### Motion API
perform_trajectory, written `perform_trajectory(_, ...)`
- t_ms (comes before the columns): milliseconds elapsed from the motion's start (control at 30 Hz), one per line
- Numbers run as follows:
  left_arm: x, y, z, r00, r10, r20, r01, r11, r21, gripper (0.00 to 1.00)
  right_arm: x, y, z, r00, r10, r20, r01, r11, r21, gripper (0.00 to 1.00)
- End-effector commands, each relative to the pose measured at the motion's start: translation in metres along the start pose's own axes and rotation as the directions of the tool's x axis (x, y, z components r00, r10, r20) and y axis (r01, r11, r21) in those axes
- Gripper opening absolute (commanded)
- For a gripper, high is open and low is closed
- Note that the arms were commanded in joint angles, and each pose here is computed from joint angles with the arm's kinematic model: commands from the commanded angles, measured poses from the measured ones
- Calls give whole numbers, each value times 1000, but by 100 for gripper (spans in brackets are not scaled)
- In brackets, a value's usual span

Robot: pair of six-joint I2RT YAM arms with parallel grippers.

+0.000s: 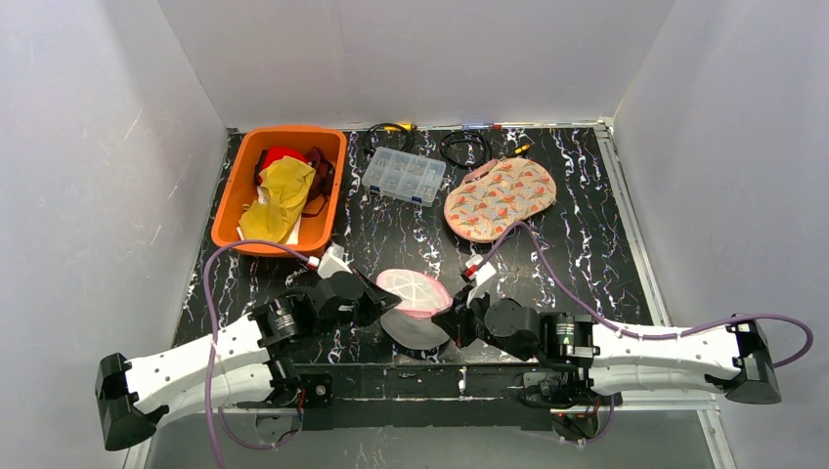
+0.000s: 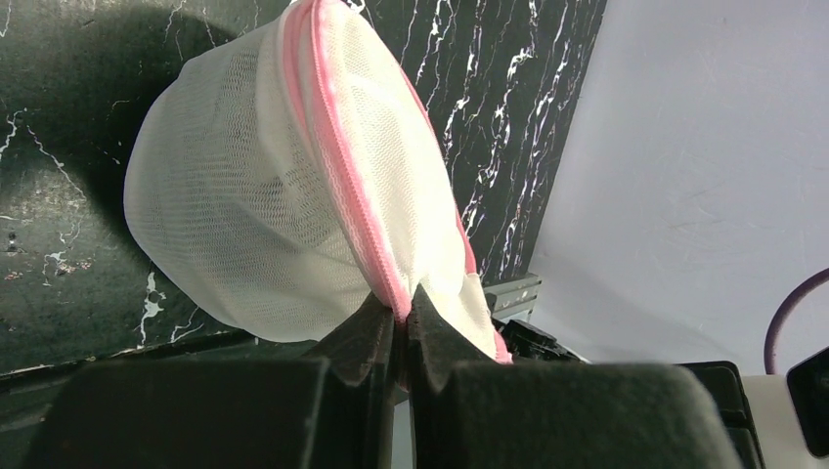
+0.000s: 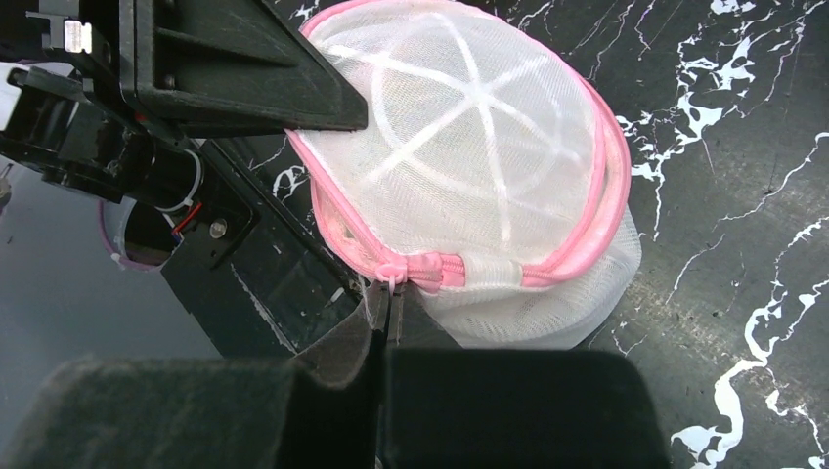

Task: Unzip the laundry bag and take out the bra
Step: Unzip the laundry bag at the center of the board.

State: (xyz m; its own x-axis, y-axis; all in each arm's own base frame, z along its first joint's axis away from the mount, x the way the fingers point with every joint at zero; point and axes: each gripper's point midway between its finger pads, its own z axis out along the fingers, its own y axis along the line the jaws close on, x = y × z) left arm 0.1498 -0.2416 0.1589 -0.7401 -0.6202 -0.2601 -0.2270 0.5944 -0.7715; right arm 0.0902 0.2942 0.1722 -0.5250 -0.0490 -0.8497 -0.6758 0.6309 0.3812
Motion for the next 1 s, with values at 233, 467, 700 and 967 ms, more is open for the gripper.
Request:
perform_trajectory(233,-15,40,5,995,59,81,-49,991,-121,0,-18,-13,-6,996,39,75,-44,996,78,1)
perform_trajectory(467,-13,39,8,996,46,76,-38,995,-96,0,-13,-17,-5,993,90,80,-97,991,90,1)
perform_trajectory(700,0,22,26,999,-18,43,17,1000,26,0,-16,10,-8,961,265,82,-261,964,-53,54)
perform_trajectory(967,-3,-7,28,997,-4,80,-9,986,164,0,-17,-4,-17,882,454,128,-453,891,-40,84)
